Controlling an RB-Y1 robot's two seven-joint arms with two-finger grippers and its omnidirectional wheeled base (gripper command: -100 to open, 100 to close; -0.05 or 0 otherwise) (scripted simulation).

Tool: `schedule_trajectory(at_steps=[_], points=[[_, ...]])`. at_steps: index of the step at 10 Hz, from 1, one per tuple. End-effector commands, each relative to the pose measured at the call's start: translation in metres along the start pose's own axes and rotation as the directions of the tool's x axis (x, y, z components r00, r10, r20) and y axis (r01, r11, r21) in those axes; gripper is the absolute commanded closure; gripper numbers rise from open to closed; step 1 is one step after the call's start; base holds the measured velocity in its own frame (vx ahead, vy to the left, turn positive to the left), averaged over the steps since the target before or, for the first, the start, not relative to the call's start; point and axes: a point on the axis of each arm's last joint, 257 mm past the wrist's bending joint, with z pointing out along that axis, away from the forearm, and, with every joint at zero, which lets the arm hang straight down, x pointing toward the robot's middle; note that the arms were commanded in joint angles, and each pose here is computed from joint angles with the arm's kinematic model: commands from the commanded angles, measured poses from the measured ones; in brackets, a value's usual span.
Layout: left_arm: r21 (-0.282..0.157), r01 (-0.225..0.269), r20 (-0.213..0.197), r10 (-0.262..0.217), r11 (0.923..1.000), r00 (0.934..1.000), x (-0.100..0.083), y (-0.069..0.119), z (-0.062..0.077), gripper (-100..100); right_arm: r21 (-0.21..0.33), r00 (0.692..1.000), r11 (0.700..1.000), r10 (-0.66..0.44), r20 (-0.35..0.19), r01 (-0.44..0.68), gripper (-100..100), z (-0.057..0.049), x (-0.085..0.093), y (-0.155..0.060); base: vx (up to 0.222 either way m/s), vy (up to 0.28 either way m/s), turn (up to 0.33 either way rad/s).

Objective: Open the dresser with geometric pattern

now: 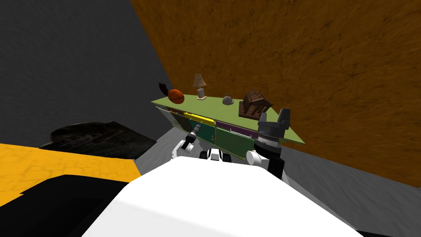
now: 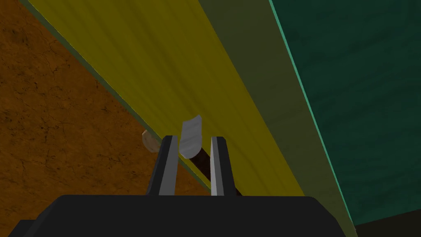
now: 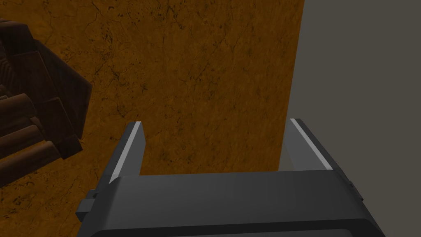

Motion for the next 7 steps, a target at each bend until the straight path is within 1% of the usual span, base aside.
schedule_trajectory(at_steps=[1, 2, 3, 7], points=[[0.006, -0.002, -0.007, 0.002, 1.0, 1.0, 0.0, -0.004, -0.005, 100, 0.0, 1.0, 1.0, 0.0, 0.0, 0.0, 0, 0.0, 0.0, 0.0, -0.173, 0.062, 0.04], [-0.004, 0.001, -0.009, -0.001, 1.0, 1.0, 0.003, 0.0, -0.004, 100, 0.0, 1.0, 1.0, 0.0, 0.0, 0.0, 0, 0.0, 0.0, 0.0, -0.082, 0.028, 0.004], [-0.013, 0.002, -0.014, -0.002, 0.9999, 0.9999, 0.0, -0.005, -0.008, -100, 0.0, 1.0, 1.0, 0.0, 0.0, 0.0, 0, 0.0, 0.0, 0.0, -0.004, 0.007, 0.01], [-0.008, 0.003, -0.016, -0.003, 1.0, 0.9999, -0.011, -0.027, -0.012, -100, 0.0, 1.0, 1.0, 0.0, 0.0, 0.0, 0, 0.0, 0.0, 0.0, 0.029, -0.003, 0.012]])
